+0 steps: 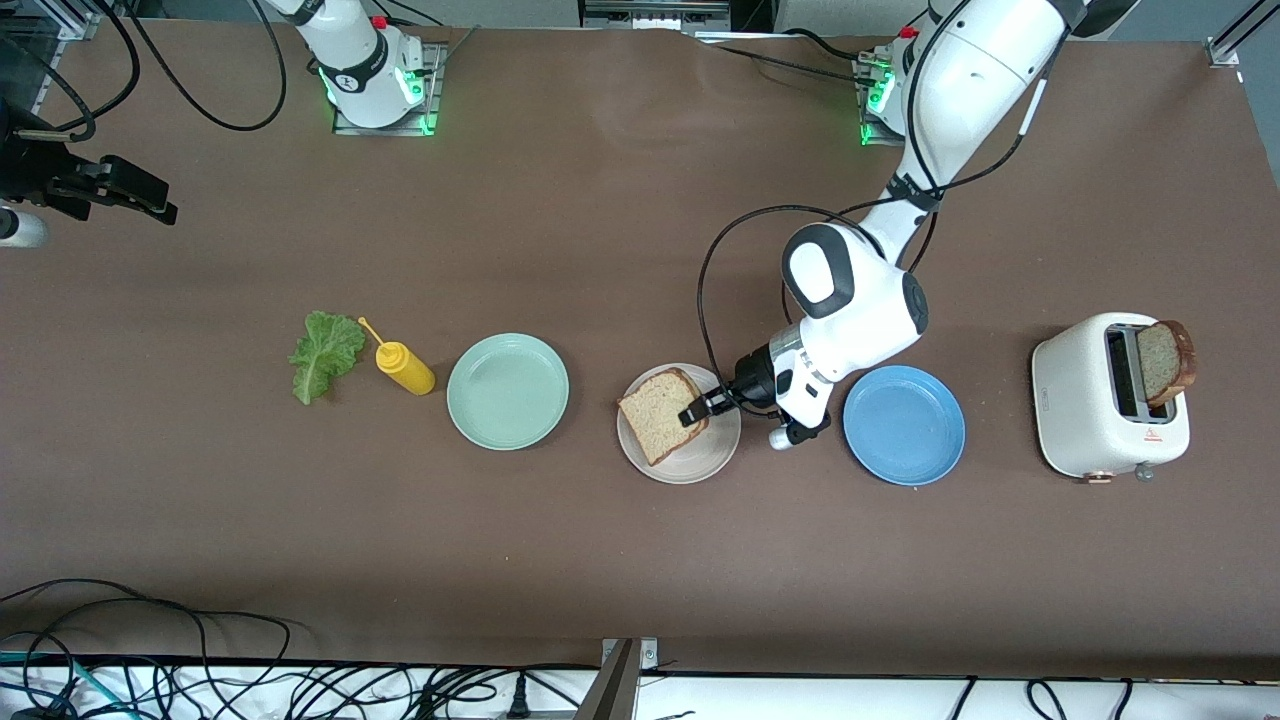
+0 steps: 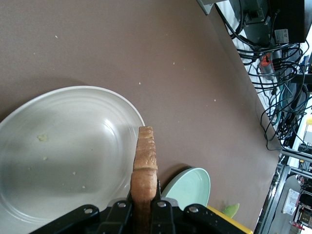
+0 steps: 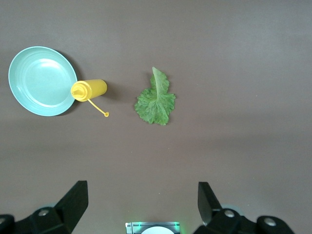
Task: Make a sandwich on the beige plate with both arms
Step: 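Release the bread onto the beige plate and raise the left gripper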
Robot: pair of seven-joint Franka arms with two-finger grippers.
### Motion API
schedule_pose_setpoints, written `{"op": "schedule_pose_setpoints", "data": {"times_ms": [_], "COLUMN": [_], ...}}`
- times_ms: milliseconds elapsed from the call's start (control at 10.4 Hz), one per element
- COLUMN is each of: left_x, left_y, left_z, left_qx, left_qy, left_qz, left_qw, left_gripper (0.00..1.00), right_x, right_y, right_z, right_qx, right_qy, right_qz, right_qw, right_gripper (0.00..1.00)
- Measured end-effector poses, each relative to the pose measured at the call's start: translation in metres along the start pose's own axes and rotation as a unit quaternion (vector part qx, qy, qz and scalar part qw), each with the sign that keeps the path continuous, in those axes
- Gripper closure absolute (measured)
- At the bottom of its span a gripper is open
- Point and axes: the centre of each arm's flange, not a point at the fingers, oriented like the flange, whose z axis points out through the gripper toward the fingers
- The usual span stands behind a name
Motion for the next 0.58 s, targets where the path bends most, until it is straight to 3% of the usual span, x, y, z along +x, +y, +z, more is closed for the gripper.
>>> {"op": "schedule_pose_setpoints", "data": {"times_ms": [193,579], "left_x": [0.0020,0.0068], "left_y": [-0.0066,-0.0131], "left_z": [0.0049,0.0066], "left_qx": [0.003,0.007], "left_qy": [0.003,0.011], "left_qz": [-0.003,0.023], "left_qw": [1.000,1.000], "left_gripper": [0.89,0.38], "right_x": [0.0000,-0.0001], "right_y": [0.0000,0.0000], "right_z": [0.0000,0.0000], "right_qx": [0.000,0.000], "right_qy": [0.000,0.000], "right_qz": [0.000,0.000], "right_qw": [1.000,1.000], "right_gripper": [0.00,0.00]}}
